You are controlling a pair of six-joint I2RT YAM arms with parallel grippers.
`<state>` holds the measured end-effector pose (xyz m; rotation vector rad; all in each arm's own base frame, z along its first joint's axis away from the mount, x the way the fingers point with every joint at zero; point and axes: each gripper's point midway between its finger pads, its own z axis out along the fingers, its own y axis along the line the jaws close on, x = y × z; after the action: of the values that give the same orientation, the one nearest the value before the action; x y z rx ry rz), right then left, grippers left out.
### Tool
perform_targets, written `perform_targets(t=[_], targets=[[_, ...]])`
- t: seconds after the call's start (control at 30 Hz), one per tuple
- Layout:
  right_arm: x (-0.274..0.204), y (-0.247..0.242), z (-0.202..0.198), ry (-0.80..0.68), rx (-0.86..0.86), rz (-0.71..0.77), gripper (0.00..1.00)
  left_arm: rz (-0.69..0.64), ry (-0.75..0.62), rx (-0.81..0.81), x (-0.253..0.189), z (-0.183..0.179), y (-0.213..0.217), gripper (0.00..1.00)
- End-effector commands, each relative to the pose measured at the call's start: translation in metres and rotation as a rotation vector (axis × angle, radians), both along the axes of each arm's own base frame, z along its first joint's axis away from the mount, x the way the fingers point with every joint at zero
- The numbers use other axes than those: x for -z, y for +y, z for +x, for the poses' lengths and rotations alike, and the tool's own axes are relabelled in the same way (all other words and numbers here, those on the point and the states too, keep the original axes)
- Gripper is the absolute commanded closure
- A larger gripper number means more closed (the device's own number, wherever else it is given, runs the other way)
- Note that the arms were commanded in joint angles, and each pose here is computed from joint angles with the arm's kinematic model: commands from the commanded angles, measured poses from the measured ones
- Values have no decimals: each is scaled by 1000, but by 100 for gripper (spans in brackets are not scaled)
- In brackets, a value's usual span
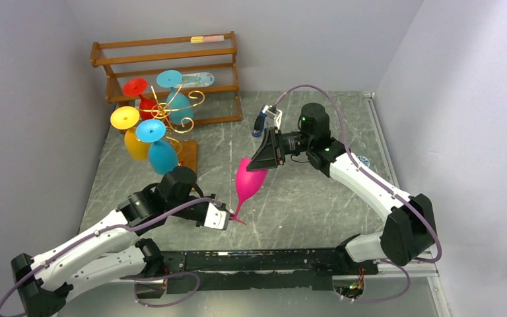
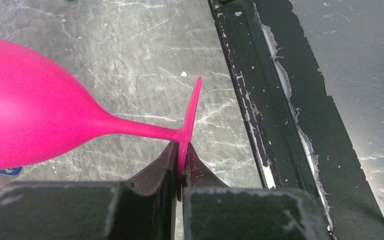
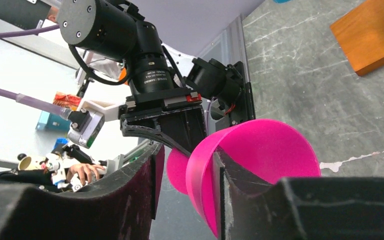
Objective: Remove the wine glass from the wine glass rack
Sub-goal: Place the wine glass at the center of the board.
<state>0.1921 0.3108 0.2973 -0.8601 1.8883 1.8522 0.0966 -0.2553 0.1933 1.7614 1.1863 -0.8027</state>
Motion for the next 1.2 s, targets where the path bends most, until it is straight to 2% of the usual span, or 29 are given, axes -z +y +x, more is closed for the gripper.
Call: perform_targets(t=[0.0,0.1,0.2,0.27,0.33,0.43,0.57,0.67,0.77,0.93,1.0,1.07,1.17], targets=[[-5,0,-4,-4,-24,2,63,25,-14,-29,2,2,10,95],[-4,0,-6,3,-43,8,74,4,-27,-51,-1,4,10,95],[-2,1,-8,12,-51,9,79,11,-26,-51,1,4,10,95],[-2,2,-8,15,-49,7,78,22,-20,-45,2,4,10,95],[-1,2,-8,15,-48,7,70,30,-16,-36,2,3,10,95],[-1,3,-8,13,-46,6,65,42,-21,-32,5,5,10,95],[-2,3,-8,10,-52,4,65,62,-19,-38,8,6,11,95],[-3,3,-7,-3,-51,2,71,67,-11,-27,7,4,11,95],[-5,6,-9,2,-68,9,84,55,-9,-30,6,2,12,95],[-7,11,-16,-39,-72,7,89,34,9,-28,7,-2,12,95],[-7,13,-16,-42,-75,6,95,34,4,-39,7,0,11,95],[-6,15,-16,-44,-74,1,100,22,-5,-63,5,6,9,91],[-3,16,-15,-65,-61,-8,100,-43,-2,-70,-4,7,2,78]])
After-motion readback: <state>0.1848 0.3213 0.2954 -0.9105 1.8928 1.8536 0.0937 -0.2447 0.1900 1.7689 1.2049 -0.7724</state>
